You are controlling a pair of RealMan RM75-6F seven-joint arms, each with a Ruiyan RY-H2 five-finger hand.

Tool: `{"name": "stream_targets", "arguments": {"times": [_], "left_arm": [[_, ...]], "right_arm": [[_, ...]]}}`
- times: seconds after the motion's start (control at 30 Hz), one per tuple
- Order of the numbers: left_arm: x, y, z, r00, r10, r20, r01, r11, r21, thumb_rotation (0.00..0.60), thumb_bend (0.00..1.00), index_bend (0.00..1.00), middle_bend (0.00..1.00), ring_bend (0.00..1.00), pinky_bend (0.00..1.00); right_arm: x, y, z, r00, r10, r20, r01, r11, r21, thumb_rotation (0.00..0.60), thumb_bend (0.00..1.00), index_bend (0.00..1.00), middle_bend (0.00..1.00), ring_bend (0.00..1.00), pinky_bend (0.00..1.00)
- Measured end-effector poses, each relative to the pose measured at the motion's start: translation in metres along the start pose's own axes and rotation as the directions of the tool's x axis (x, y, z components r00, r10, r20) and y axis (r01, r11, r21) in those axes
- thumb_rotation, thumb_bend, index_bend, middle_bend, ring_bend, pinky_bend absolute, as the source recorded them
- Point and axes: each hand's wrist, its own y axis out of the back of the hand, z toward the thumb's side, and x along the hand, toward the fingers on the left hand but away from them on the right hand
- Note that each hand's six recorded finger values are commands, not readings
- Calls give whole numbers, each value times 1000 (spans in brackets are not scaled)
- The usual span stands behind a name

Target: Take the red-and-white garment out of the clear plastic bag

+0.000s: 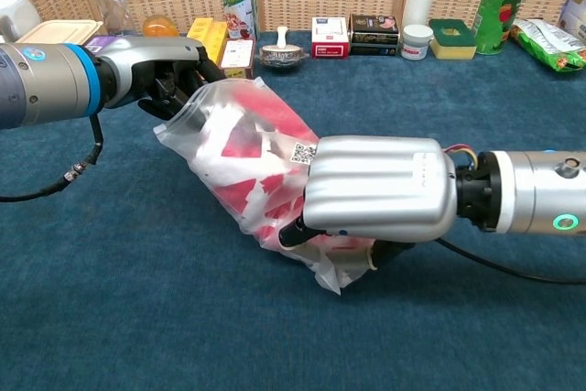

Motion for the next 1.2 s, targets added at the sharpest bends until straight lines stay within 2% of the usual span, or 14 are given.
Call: {"name": "stream_targets", "arguments": {"times": [0.33, 0.73, 0.93, 1.2], "left_arm": [[-1, 6, -4, 1000, 15, -6, -15, 1000, -14, 600, 481, 900, 1000, 1000, 1000], [-9, 29, -14, 998, 69, -14, -69, 997, -45, 600, 482, 900, 1000, 1000, 1000], [-19, 49, -29, 994, 102, -34, -104, 992, -73, 600, 482, 901, 1000, 1000, 1000], [-30, 70, -46, 990, 132, -58, -137, 986, -99, 600, 481, 900, 1000, 1000, 1000]], "right_arm": [[-1, 1, 0, 1000, -1, 6, 1, 1000, 16, 600, 486, 898, 1000, 1000, 1000], [25, -1, -19, 995, 83, 63, -89, 991, 97, 600, 486, 909, 1000, 1000, 1000], [61, -6, -43, 975, 170, 145, -192, 970, 149, 600, 486, 909, 1000, 1000, 1000], [96, -6, -65, 942, 226, 248, -270, 949, 160, 600, 486, 909, 1000, 1000, 1000]]}}
